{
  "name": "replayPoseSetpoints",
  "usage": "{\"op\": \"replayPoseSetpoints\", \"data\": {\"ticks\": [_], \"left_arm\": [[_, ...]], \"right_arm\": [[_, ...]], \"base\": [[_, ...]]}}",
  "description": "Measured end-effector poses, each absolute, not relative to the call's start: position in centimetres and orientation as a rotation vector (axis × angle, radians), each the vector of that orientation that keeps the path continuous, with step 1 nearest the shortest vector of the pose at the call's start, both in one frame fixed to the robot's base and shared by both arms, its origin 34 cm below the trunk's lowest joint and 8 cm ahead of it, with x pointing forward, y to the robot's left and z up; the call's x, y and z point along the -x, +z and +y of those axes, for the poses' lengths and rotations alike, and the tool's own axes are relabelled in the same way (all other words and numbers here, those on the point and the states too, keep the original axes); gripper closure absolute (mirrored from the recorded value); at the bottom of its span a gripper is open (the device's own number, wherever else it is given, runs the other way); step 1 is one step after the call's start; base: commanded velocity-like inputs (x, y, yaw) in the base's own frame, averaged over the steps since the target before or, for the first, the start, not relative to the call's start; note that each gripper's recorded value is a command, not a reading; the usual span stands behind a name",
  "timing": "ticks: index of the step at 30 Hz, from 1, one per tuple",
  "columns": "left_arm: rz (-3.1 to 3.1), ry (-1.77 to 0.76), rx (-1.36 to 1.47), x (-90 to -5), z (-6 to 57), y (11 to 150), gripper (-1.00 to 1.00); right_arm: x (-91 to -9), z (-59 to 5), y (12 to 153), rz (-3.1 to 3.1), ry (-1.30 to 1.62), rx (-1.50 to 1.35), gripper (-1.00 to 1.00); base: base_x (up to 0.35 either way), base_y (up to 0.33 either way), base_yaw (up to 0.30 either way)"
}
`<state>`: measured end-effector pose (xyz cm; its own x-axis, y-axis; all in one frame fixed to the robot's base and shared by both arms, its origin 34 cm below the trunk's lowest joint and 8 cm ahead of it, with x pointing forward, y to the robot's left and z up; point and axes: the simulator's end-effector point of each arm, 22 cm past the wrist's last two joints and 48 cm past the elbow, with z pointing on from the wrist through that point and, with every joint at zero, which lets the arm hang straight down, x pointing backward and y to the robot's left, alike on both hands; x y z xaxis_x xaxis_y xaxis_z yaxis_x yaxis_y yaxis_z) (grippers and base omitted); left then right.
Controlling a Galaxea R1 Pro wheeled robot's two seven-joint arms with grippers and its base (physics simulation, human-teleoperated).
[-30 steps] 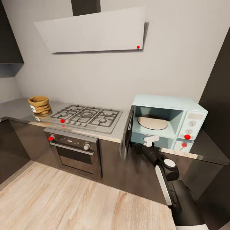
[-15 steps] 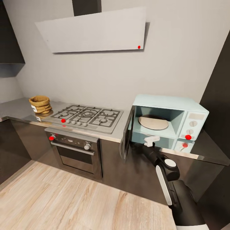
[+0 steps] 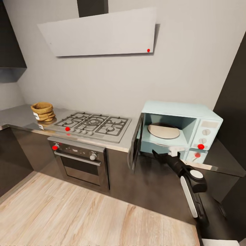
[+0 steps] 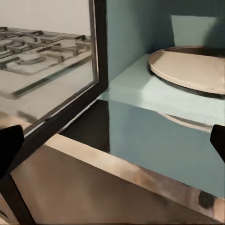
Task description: In the kitchen, take the popcorn bag from the countertop, put it into the microwave, and heat it until the popcorn is cooked so the cooked popcorn ends up inside the bag.
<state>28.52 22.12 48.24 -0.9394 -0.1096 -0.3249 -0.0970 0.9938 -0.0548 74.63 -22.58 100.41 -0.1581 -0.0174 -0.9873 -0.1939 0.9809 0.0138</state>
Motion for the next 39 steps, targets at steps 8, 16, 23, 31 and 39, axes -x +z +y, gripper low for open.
{"op": "replayPoseSetpoints", "data": {"ticks": [8, 16, 23, 31, 39], "left_arm": [[2.804, -0.053, 0.154, -28.5, 22.1, 48.2, -1.0], [2.803, -0.052, 0.16, -28.6, 22.2, 48.2, -1.0], [2.801, -0.052, 0.157, -28.7, 22.2, 48.3, -1.0], [2.789, -0.054, 0.14, -29.6, 22.2, 48.4, -1.0], [2.786, -0.054, 0.155, -29.8, 22.4, 48.4, -1.0]], "right_arm": [[-74.7, -25.1, 100.5, 1.724, 0.139, 0.109, -1.0], [-74.7, -24.7, 100.5, 1.722, 0.144, 0.11, -1.0], [-70.1, -24.6, 92.9, 1.793, 0.144, 0.106, -1.0], [-58.7, -25.2, 69.6, 2.113, 0.16, 0.077, -1.0], [-51.9, -20.4, 60.7, 2.23, 0.252, 0.042, -1.0]], "base": [[-0.26, -0.205, 0.0], [-0.256, -0.02, 0.0], [-0.008, 0.0, 0.0], [-0.003, 0.08, 0.0], [-0.104, 0.336, 0.0]]}}
